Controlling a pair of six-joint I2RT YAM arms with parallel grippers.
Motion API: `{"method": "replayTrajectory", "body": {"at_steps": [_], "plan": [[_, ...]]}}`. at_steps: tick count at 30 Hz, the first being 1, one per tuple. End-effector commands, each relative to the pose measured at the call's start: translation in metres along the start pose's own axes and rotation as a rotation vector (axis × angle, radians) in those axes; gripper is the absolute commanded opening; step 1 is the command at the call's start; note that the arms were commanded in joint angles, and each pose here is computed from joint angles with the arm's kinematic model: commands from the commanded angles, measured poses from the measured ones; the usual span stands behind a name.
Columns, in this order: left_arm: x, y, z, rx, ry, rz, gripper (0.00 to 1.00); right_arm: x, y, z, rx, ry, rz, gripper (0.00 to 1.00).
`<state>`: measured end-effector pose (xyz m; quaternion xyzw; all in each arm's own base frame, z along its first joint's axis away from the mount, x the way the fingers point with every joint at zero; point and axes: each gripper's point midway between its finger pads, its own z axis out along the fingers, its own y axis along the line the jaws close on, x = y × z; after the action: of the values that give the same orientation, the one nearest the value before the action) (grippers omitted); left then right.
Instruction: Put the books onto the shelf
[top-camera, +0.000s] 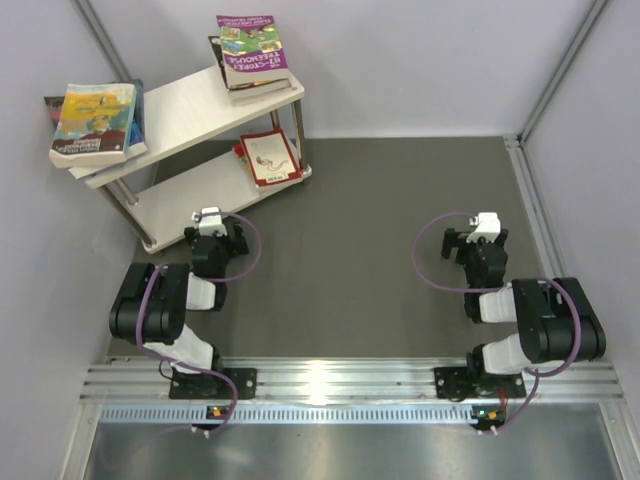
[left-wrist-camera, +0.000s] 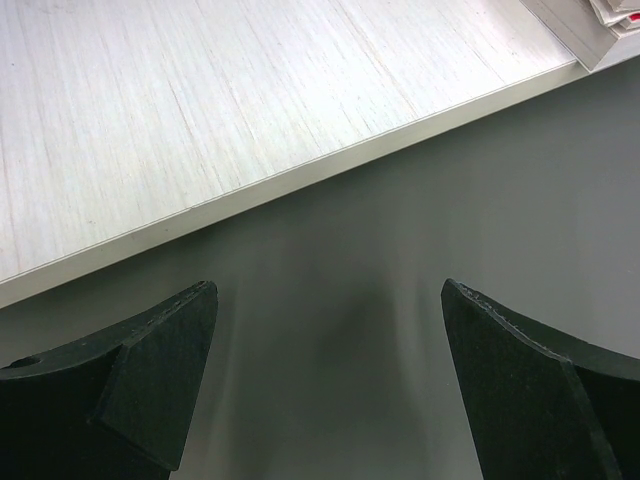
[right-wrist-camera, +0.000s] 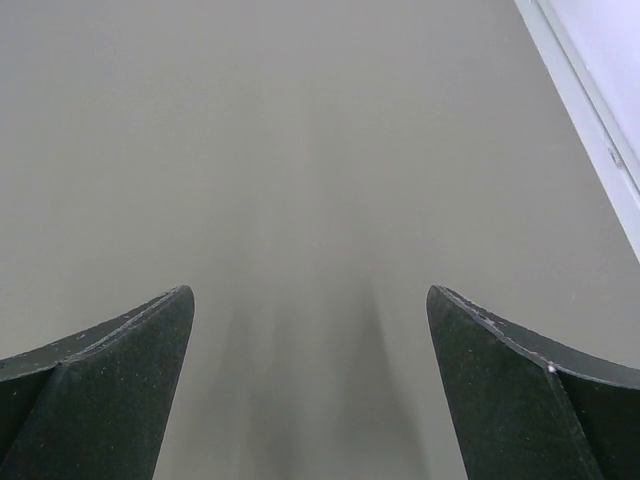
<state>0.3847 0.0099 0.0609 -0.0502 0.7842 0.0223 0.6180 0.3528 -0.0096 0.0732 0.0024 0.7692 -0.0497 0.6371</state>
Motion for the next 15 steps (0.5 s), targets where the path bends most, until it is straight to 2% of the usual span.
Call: {"method": "replayTrajectory", "body": {"at_steps": [1, 5, 15], "plan": [[-0.0220, -0.0025, 0.0015, 0.017, -0.083, -0.006, 0.99, -0.0514, 0.0088, 0.0173, -0.073, -0.157, 0.041, 1.00], [-0.0226, -0.0029, 0.0018, 0.018, -0.084, -0.006, 0.99, -0.0524, 0.0174, 0.0134, -0.125, -0.172, 0.011, 1.00], [-0.0228, -0.0026, 0.0017, 0.017, -0.084, -0.006, 0.99, -0.0532, 0.0132, 0.0170, -0.100, -0.166, 0.024, 1.00]]}}
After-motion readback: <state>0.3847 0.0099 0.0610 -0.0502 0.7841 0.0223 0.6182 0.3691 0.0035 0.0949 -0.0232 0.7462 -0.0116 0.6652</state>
